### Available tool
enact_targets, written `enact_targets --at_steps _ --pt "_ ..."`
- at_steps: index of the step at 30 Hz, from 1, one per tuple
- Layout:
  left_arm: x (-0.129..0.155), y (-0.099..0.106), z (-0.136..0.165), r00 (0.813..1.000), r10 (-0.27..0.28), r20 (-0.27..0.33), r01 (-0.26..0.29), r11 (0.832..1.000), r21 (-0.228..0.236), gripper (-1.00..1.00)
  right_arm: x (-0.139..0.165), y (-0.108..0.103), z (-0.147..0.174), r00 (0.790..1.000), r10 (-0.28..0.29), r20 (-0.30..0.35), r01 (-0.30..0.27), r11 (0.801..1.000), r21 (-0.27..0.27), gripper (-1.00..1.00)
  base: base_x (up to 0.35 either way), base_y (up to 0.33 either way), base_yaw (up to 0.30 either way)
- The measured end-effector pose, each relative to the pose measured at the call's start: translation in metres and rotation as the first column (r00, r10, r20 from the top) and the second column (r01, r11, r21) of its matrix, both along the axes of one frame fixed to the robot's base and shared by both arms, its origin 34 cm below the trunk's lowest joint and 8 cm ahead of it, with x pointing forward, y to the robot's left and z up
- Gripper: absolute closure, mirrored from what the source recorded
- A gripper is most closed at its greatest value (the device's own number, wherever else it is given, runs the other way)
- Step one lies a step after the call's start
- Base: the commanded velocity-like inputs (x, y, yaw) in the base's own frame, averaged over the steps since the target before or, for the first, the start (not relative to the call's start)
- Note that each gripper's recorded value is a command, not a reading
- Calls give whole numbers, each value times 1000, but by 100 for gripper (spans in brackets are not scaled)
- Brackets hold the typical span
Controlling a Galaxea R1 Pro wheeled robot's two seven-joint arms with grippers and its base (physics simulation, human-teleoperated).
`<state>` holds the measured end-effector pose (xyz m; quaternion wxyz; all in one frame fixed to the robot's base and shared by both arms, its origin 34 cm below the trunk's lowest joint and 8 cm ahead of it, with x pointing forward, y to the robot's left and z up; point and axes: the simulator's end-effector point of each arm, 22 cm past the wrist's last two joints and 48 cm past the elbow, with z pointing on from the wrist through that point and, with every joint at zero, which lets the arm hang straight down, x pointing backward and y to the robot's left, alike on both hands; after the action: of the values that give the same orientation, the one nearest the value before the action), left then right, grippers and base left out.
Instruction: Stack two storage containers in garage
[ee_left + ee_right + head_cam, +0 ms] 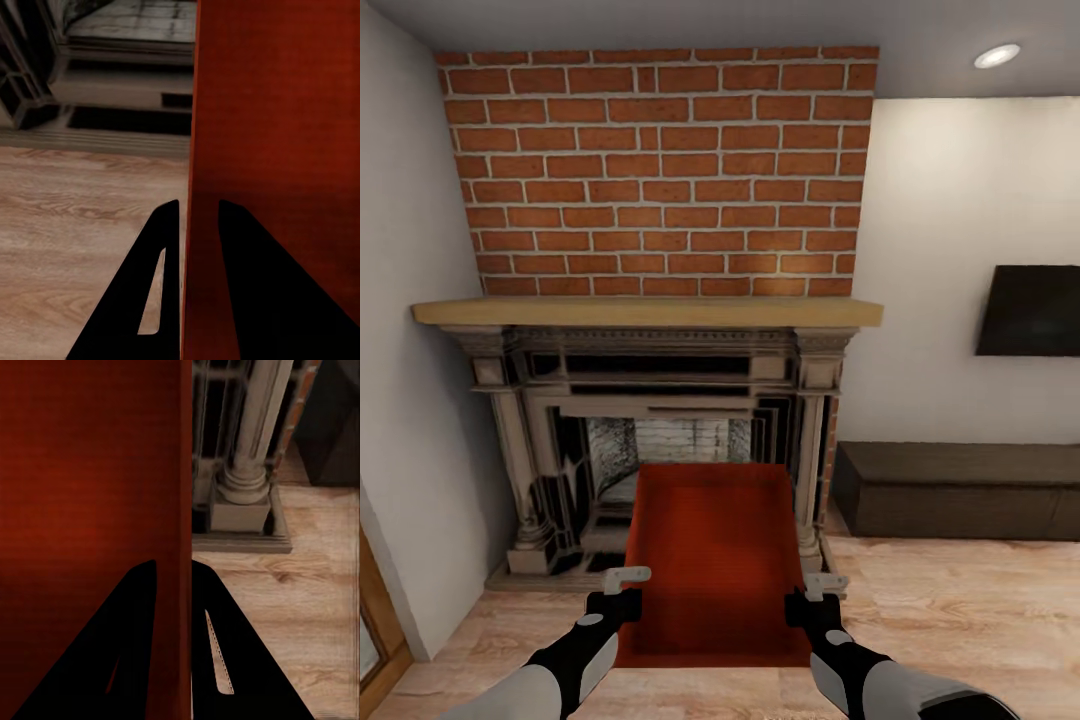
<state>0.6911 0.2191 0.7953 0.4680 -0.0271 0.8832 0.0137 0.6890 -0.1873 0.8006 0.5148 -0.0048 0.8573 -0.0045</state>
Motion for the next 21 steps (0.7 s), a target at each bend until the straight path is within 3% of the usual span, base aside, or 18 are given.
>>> enact_targets --at_steps 21 --pt "0 -2 0 1000 1 0 -1 1000 0 100 0 -2 0 1000 2 0 -2 1000 0 100 0 0 -282"
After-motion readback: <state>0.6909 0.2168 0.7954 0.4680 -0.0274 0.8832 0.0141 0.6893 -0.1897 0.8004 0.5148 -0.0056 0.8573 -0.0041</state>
